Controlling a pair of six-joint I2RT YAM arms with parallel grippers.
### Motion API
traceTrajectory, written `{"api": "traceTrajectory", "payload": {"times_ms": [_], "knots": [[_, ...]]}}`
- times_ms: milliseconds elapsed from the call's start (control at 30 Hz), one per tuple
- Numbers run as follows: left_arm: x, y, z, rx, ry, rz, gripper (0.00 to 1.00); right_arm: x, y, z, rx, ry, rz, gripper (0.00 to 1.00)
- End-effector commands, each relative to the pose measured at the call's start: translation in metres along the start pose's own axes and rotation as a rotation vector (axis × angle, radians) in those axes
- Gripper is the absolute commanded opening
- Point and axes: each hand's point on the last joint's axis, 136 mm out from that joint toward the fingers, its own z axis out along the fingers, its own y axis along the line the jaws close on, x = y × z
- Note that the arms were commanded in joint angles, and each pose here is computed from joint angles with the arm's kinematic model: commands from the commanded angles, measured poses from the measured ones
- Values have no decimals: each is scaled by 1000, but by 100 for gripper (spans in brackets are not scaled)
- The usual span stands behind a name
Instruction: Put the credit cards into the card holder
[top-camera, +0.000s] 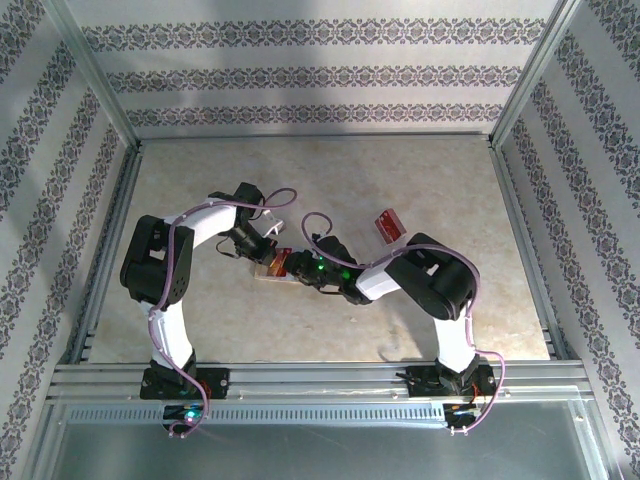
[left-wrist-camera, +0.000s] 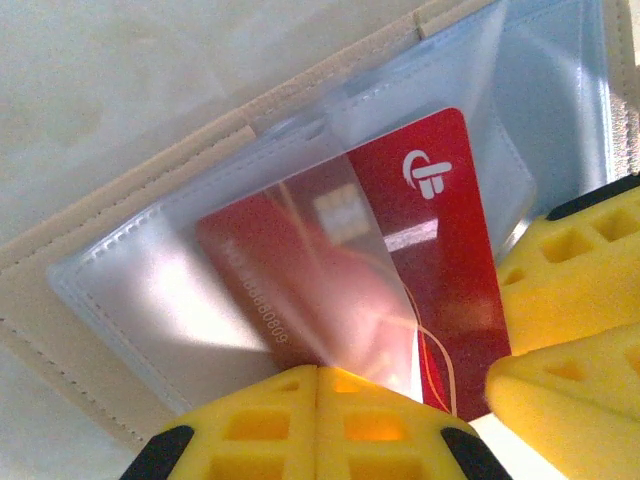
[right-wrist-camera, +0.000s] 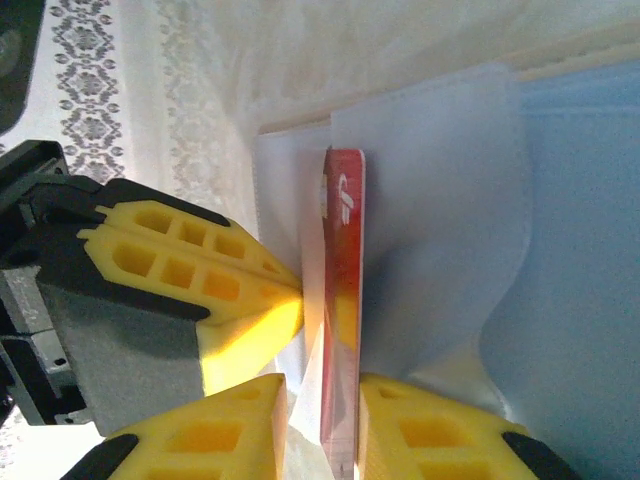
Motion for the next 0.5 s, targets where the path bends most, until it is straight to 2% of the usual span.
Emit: {"api": "traceTrajectory", "payload": {"times_ms": [0, 133, 400, 467], "knots": [[14, 9, 21, -27, 66, 5, 6, 6, -37, -11, 155, 20, -23, 26], [14, 8, 19, -27, 66, 5, 6, 4, -35, -9, 160, 25, -33, 24], [11, 6, 11, -35, 42, 11, 6, 3, -34, 0, 166, 46, -41, 14], [6, 3, 3, -41, 24, 15, 11, 2, -35, 0, 174, 50, -48, 13]]}}
